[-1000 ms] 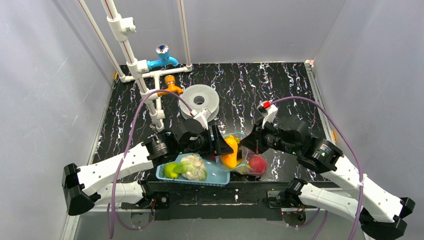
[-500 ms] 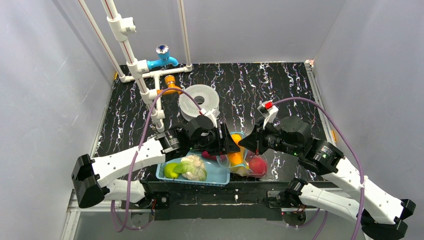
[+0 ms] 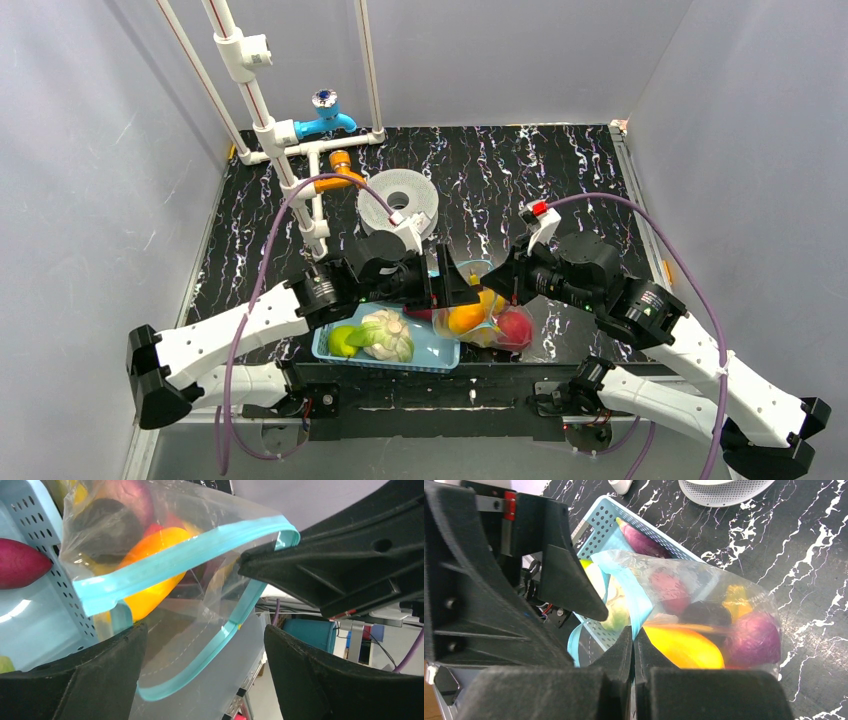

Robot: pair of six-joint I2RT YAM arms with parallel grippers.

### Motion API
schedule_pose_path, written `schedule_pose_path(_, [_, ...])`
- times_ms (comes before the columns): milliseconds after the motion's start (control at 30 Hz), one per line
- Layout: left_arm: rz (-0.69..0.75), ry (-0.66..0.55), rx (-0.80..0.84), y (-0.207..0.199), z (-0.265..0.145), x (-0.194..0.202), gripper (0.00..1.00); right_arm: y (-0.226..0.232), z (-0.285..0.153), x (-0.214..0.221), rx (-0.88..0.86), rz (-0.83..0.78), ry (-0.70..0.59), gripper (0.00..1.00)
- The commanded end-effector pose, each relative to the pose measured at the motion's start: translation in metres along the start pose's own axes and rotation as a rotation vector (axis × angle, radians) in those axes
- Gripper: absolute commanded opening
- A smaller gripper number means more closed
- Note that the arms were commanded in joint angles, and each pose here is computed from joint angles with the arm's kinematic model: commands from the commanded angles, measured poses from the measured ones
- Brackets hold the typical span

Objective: Place the food in the zip-top bag and seal the zipper
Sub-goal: Place the fake fruit in the zipper food storage bag, then pick up the fake vegetable from the bin.

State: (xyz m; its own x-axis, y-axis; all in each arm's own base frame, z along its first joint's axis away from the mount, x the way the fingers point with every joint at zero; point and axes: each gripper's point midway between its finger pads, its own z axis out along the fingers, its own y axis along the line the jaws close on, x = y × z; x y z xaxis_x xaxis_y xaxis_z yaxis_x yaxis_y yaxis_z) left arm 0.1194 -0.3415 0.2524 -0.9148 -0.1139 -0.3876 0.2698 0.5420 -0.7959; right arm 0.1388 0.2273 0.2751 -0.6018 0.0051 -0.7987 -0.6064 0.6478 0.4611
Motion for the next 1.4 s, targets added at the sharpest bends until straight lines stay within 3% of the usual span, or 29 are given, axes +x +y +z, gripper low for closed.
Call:
schedule_pose_path(0, [0.032, -0.033, -0.057, 0.016, -0.020, -0.001, 0.85, 0.006, -0.006, -0.019, -0.012, -0.003, -0.074, 0.01])
schedule_pose_path(433, [0.013, -0.225, -0.276, 0.086, -0.094, -0.005, 0.89, -0.009, -0.005, -0.019, 0.065, -0.015, -0.081, 0.01])
schedule_pose_path(633, [-0.038, -0.246, -0.425, 0.134, -0.103, 0.008, 0.87, -0.011, -0.008, -0.023, 0.080, -0.014, -0.105, 0.01])
schedule_pose_path(800, [-0.076, -0.206, -0.494, 0.150, -0.079, 0.016, 0.84, -0.022, -0.020, -0.035, 0.148, 0.010, -0.175, 0.01])
schedule_pose_path(1067, [-0.091, -0.145, -0.483, 0.137, -0.024, 0.012, 0.73, -0.034, -0.041, -0.044, 0.206, 0.028, -0.262, 0.01])
schedule_pose_path(1267, [-0.252, -0.218, -0.512, 0.135, 0.007, -0.002, 0.61, -0.035, -0.045, -0.043, 0.201, 0.027, -0.279, 0.01])
schedule_pose_path(1367, [-0.443, -0.301, -0.542, 0.149, 0.015, -0.003, 0.57, -0.035, -0.045, -0.042, 0.201, 0.024, -0.275, 0.01])
